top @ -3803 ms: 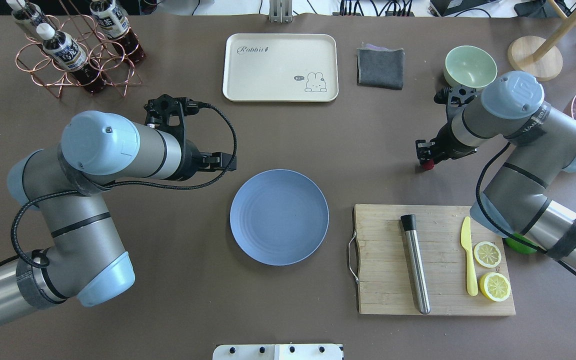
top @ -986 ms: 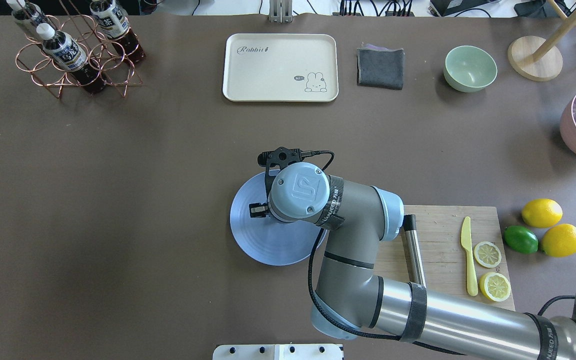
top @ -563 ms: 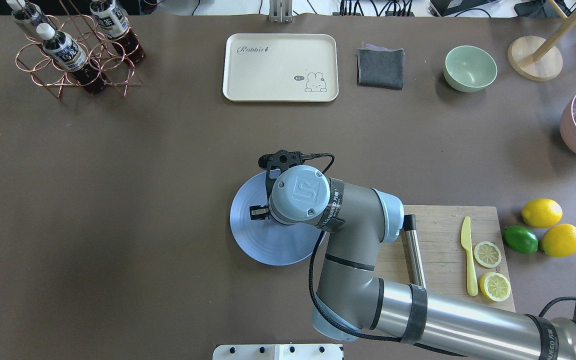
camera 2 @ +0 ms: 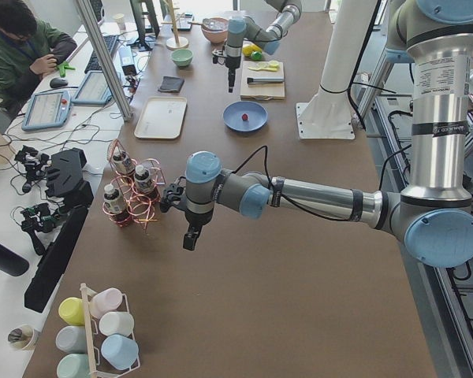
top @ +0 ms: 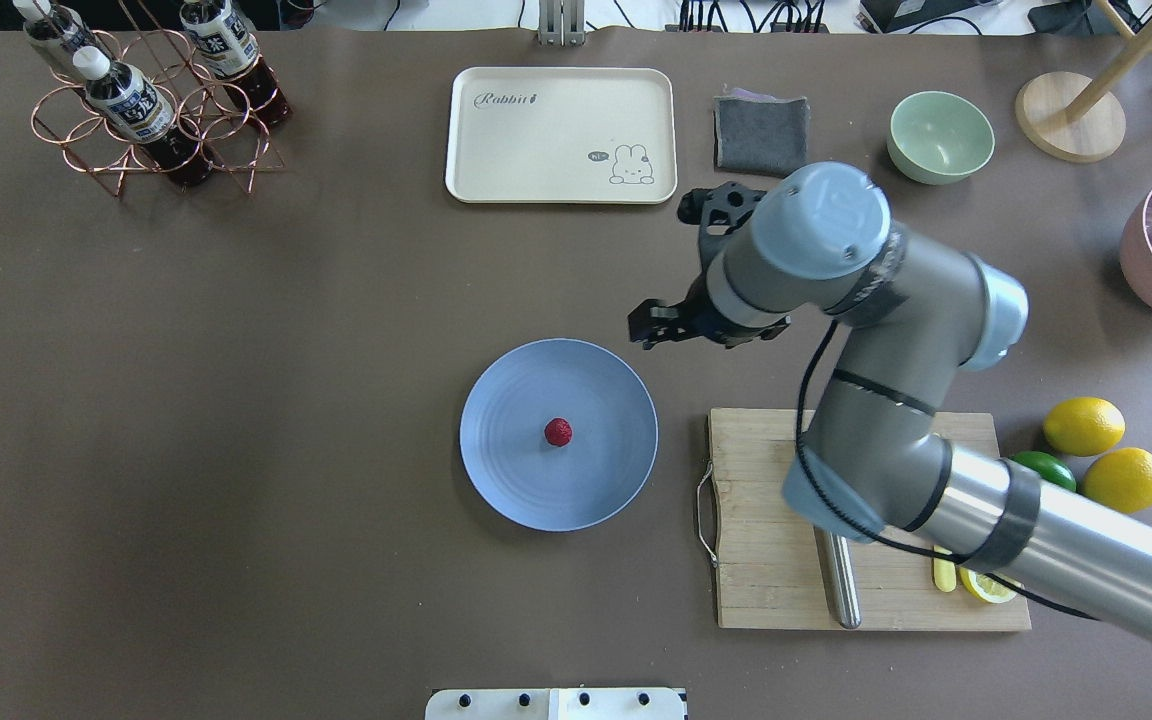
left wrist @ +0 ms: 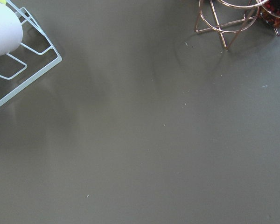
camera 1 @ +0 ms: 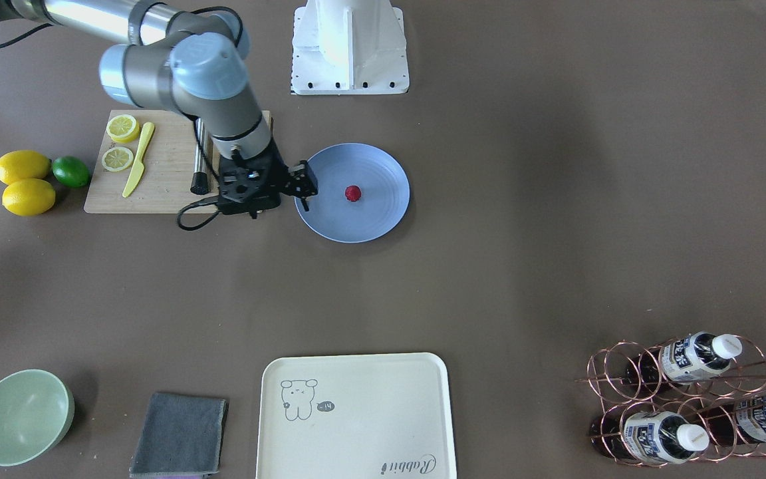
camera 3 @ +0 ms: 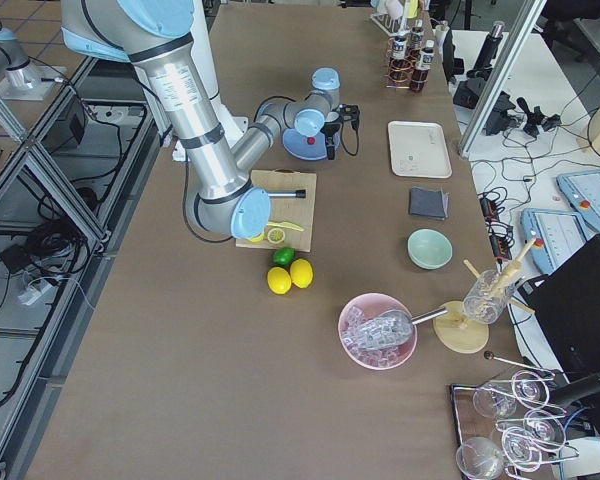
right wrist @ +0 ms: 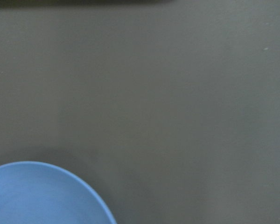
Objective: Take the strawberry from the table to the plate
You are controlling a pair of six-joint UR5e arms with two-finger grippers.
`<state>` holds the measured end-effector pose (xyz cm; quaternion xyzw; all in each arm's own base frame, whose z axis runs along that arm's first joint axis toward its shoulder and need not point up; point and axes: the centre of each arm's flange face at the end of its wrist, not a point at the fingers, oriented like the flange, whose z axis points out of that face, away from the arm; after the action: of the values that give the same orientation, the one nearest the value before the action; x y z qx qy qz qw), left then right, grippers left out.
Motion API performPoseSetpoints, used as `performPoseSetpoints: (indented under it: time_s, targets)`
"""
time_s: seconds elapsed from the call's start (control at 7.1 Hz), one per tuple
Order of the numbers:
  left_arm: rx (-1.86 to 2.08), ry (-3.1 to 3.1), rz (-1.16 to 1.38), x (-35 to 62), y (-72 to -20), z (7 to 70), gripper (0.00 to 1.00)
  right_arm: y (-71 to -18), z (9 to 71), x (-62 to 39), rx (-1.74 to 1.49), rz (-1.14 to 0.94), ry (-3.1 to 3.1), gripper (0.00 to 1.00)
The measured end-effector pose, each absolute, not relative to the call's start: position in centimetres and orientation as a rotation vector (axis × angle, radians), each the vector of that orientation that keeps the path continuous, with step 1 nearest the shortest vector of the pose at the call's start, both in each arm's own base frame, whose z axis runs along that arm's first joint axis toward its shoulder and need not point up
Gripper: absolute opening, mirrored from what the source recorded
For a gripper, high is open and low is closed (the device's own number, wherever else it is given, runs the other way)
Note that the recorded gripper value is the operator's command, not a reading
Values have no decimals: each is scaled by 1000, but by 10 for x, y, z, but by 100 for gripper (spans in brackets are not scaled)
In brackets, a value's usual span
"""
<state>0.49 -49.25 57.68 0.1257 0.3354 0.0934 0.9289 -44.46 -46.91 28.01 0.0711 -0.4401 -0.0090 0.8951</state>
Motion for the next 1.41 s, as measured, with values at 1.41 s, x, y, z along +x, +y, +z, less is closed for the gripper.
performPoseSetpoints:
  time_s: [1.41]
  targets:
    - [235,742,192,-14,-486,582,98,-522,667,76,135,-39,-782,100]
